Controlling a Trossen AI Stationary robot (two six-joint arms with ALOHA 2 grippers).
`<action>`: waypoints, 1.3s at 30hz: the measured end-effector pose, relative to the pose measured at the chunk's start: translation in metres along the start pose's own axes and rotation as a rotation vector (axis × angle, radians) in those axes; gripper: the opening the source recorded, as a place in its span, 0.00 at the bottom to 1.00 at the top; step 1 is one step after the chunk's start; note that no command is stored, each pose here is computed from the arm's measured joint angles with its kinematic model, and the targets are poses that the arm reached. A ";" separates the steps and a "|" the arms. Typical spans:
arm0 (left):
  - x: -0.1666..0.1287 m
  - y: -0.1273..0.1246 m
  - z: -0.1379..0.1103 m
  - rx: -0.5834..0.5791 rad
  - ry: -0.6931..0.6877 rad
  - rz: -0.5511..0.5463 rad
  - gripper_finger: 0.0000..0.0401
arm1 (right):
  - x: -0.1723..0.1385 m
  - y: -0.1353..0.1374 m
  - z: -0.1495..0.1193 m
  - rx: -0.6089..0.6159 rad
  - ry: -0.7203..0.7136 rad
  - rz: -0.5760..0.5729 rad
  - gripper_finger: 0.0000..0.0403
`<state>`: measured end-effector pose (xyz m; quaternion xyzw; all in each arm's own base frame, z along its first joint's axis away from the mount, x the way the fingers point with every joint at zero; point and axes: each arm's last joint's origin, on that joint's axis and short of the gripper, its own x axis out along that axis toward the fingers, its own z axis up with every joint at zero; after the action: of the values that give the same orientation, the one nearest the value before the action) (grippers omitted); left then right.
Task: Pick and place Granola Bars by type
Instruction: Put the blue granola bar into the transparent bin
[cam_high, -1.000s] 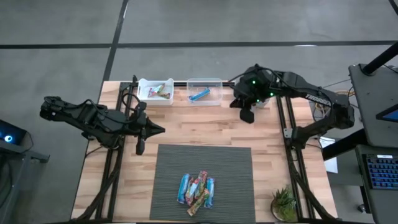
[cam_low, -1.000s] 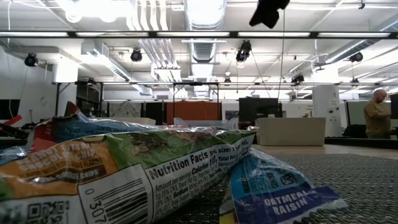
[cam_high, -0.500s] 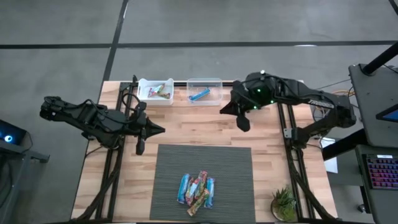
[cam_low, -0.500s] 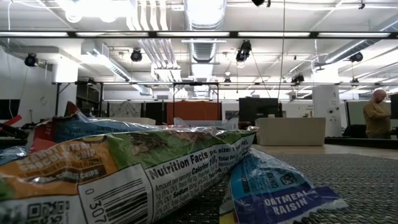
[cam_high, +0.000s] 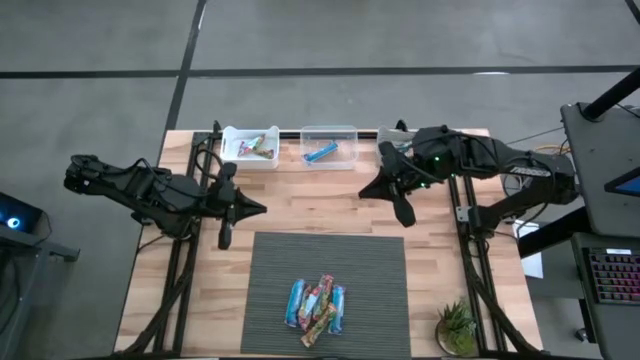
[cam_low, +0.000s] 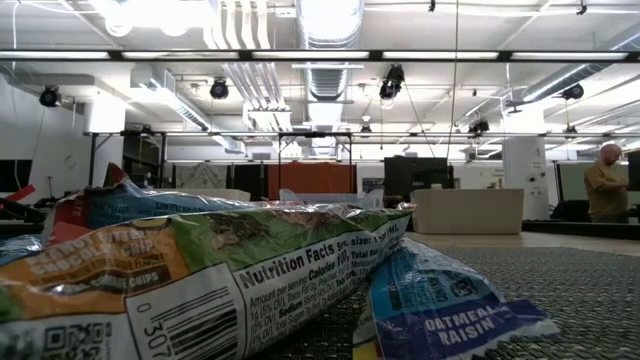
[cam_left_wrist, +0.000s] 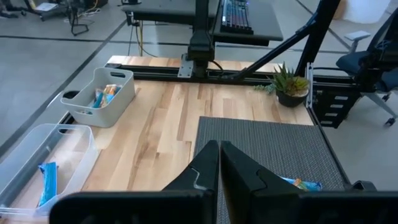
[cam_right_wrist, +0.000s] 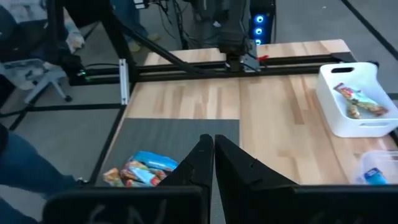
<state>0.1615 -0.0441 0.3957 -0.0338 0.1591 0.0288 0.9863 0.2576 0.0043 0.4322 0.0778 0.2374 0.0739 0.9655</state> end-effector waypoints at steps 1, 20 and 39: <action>0.000 0.000 0.000 0.000 0.000 0.000 0.00 | 0.000 0.001 0.000 0.003 0.000 0.005 0.02; 0.001 0.000 0.000 -0.111 0.001 0.012 0.31 | 0.000 0.005 -0.001 0.034 0.002 0.014 0.02; 0.009 -0.003 -0.002 -0.061 0.025 0.014 0.42 | 0.000 0.005 -0.001 0.043 0.004 0.014 0.02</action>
<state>0.1696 -0.0466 0.3912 -0.0633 0.1707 0.0403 0.9825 0.2567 0.0092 0.4323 0.1001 0.2403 0.0758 0.9626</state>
